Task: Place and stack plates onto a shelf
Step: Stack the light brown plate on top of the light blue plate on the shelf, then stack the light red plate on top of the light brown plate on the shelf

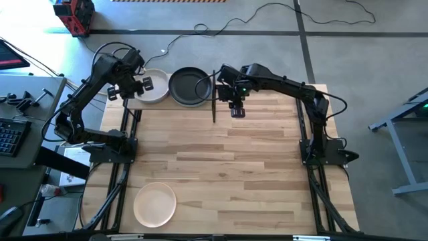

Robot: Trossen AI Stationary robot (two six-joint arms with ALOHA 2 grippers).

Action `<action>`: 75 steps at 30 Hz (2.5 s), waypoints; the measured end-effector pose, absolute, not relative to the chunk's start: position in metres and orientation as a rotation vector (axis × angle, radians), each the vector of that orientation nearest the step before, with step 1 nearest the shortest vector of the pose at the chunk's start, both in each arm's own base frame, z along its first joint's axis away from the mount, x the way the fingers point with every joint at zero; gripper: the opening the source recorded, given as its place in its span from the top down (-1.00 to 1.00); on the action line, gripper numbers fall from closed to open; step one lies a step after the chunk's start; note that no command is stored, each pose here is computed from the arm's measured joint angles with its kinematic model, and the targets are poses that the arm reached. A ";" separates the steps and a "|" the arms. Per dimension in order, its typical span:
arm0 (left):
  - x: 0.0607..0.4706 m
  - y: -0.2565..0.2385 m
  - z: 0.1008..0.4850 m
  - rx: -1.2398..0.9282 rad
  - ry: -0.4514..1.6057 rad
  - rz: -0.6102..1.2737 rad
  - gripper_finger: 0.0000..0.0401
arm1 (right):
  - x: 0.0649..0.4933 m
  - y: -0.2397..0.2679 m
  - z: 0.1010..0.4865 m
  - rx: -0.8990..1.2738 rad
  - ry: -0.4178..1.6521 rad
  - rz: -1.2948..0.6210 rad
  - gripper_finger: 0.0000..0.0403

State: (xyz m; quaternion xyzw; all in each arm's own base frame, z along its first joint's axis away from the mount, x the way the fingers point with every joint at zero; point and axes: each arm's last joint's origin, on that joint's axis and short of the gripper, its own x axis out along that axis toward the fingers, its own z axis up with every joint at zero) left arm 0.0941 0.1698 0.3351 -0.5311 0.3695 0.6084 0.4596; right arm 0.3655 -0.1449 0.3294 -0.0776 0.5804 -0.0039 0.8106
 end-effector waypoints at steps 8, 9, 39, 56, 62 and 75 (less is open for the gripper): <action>0.104 0.165 0.335 -1.340 0.919 1.401 0.48 | 0.366 -0.145 0.329 -0.159 1.240 -0.013 0.30; 0.105 0.165 0.334 -1.325 0.916 1.407 0.49 | 0.366 -0.145 0.329 -0.159 1.240 -0.013 0.30; 0.115 0.176 0.313 -1.288 0.841 1.338 0.50 | 0.366 -0.145 0.329 -0.159 1.240 -0.013 0.30; 0.152 0.133 0.353 -1.168 0.861 0.872 0.50 | 0.365 -0.145 0.329 -0.109 1.240 -0.038 0.30; 0.163 0.092 0.356 -1.056 0.993 0.790 0.50 | 0.358 -0.141 0.327 0.011 1.312 -0.089 0.30; 0.178 0.022 0.348 -0.849 1.213 0.542 0.50 | 0.368 -0.098 0.326 0.235 1.346 -0.212 0.30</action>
